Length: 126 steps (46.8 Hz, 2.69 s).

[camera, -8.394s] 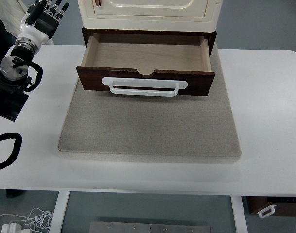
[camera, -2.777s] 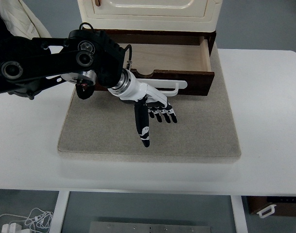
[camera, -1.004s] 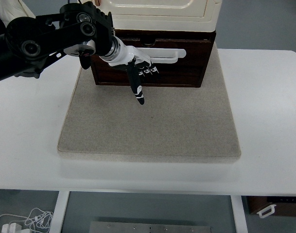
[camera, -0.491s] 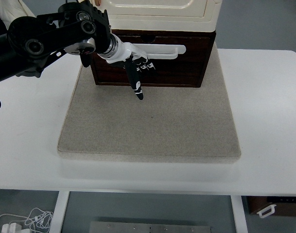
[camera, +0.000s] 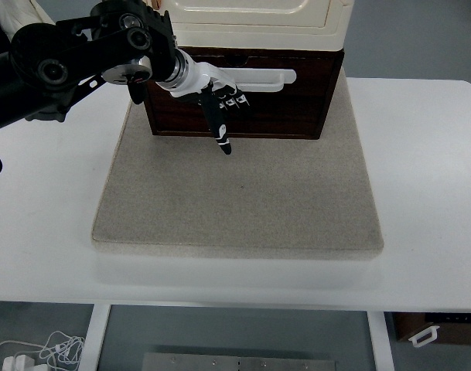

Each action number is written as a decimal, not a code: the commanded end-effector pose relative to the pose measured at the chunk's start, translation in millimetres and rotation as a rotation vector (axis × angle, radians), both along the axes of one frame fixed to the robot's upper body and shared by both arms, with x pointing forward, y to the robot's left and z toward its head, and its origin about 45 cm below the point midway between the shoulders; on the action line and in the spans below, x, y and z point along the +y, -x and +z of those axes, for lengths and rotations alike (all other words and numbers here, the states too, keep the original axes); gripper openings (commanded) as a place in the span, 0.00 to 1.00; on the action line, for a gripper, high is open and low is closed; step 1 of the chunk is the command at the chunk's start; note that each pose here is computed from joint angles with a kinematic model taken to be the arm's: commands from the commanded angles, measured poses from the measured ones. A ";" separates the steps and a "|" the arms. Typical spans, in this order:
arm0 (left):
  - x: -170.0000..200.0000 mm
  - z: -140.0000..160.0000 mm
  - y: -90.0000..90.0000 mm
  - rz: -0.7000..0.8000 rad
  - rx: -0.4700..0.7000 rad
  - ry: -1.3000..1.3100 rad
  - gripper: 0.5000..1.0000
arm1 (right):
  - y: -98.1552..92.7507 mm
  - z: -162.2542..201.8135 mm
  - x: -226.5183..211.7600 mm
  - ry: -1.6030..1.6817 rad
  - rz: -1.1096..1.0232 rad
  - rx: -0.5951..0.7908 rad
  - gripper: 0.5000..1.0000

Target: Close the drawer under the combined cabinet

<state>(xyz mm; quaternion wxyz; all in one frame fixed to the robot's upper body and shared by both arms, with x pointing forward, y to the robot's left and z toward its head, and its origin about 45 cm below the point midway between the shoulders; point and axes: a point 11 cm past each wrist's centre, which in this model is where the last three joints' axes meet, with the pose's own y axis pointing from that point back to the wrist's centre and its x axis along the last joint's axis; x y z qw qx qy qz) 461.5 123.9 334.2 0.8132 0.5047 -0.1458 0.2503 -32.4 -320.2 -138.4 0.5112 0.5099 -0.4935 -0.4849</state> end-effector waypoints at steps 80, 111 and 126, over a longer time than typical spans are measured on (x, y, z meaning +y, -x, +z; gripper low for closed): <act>219.0 314.3 -15.9 0.258 -0.651 1.399 1.00 | 0.0 0.0 0.0 0.000 0.000 0.000 0.90; 316.0 74.6 -62.9 1.063 -0.443 1.608 1.00 | 1.0 0.0 0.2 -0.002 0.001 0.002 0.90; 292.3 -11.8 -56.1 1.138 -0.328 1.702 1.00 | 1.0 0.0 0.2 -0.002 0.001 0.002 0.90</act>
